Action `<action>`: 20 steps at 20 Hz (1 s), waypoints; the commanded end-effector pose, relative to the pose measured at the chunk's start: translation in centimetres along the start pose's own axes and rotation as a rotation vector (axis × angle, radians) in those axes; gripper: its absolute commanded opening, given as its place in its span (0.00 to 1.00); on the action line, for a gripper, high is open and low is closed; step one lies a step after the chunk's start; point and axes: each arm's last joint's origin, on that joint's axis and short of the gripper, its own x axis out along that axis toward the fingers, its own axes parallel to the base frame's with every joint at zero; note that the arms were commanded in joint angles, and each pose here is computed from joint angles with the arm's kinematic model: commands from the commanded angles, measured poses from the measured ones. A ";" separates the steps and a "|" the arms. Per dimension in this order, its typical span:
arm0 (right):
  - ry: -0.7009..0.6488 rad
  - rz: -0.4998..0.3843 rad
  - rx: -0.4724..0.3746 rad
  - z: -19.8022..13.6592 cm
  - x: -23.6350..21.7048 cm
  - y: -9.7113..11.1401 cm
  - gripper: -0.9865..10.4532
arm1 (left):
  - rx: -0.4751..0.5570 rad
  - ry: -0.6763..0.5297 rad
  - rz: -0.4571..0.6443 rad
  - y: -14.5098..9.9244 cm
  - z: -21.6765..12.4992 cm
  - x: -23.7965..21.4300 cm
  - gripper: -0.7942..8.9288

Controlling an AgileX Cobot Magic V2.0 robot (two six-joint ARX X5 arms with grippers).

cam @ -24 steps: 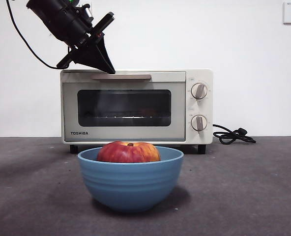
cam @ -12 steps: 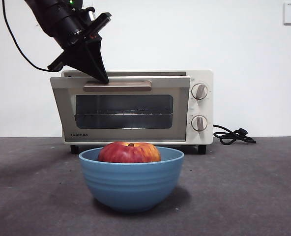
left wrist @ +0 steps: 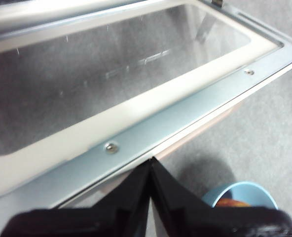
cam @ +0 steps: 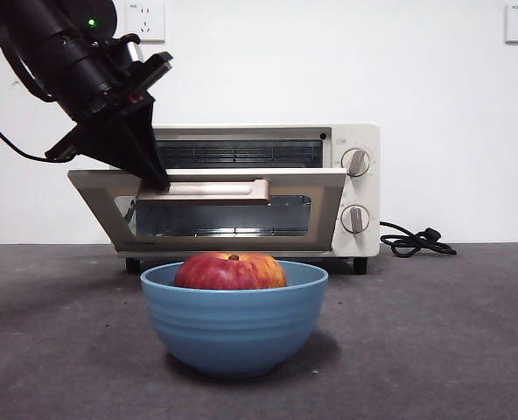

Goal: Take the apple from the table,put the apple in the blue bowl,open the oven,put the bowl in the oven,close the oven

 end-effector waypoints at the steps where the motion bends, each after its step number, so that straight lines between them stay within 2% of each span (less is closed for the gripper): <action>1: -0.001 -0.015 0.011 -0.1 0.2 -0.1 0.08 | 0.003 -0.008 0.025 -0.1 0.1 0.5 0.08; 10: -0.002 -0.022 0.011 -0.1 0.2 -0.1 0.08 | -0.005 0.038 0.031 -0.2 -2.5 3.2 0.08; 16: 0.000 -0.064 0.007 -0.3 0.2 -0.3 0.08 | -0.016 0.083 0.036 -0.3 -3.0 3.4 0.08; 20: 0.012 -0.044 0.006 -0.3 0.3 -0.2 0.08 | -0.001 0.112 0.027 -0.8 -3.4 2.7 0.08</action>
